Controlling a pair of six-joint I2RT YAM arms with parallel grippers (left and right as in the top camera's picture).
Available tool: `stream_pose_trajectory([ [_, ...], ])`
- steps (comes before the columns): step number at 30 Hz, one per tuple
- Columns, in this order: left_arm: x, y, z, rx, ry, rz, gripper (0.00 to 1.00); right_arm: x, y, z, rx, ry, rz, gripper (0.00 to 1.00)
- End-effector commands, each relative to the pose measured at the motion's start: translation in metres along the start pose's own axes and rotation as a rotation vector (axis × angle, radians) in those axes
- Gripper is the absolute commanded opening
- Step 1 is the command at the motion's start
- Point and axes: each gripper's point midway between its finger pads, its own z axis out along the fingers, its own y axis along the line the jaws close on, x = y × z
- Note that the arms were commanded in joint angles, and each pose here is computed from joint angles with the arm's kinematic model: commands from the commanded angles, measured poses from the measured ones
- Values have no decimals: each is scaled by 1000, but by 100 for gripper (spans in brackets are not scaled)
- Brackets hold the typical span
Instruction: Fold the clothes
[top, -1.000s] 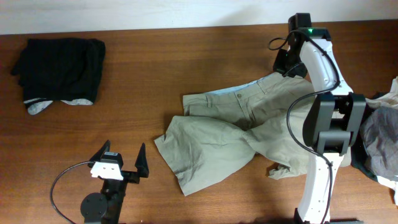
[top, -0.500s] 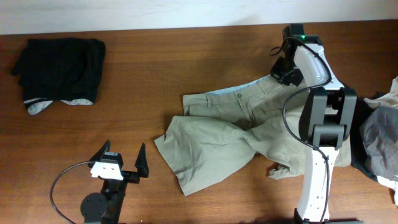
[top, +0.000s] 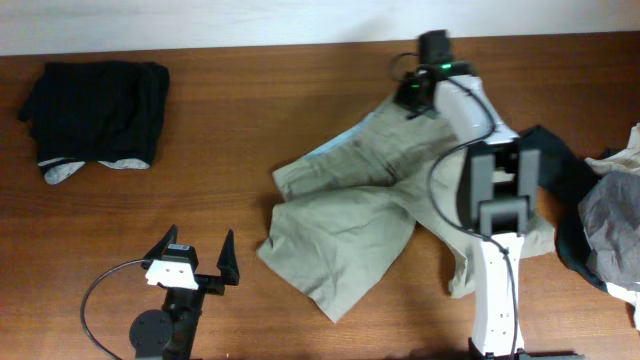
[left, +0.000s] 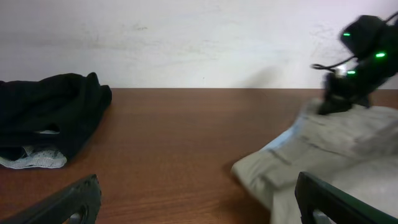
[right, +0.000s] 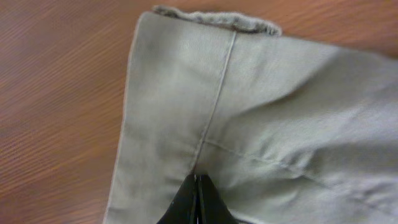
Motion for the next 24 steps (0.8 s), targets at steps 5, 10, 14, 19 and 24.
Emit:
stream_pose_trajectory([
  [5,2,1,0,-7,1,-13,100,95,128,31,-220,61,-250,4],
  [10,2,1,0,-7,1,-13,99,160,194,29,-334,54,-587,4],
  [14,2,1,0,-7,1,-13,99,182,235,16,-414,-10,-734,4],
  [19,2,2,0,-8,1,-13,99,150,260,-19,-480,-89,-722,4],
  [24,2,2,0,-8,1,-13,99,69,276,-139,-533,-192,-678,4],
])
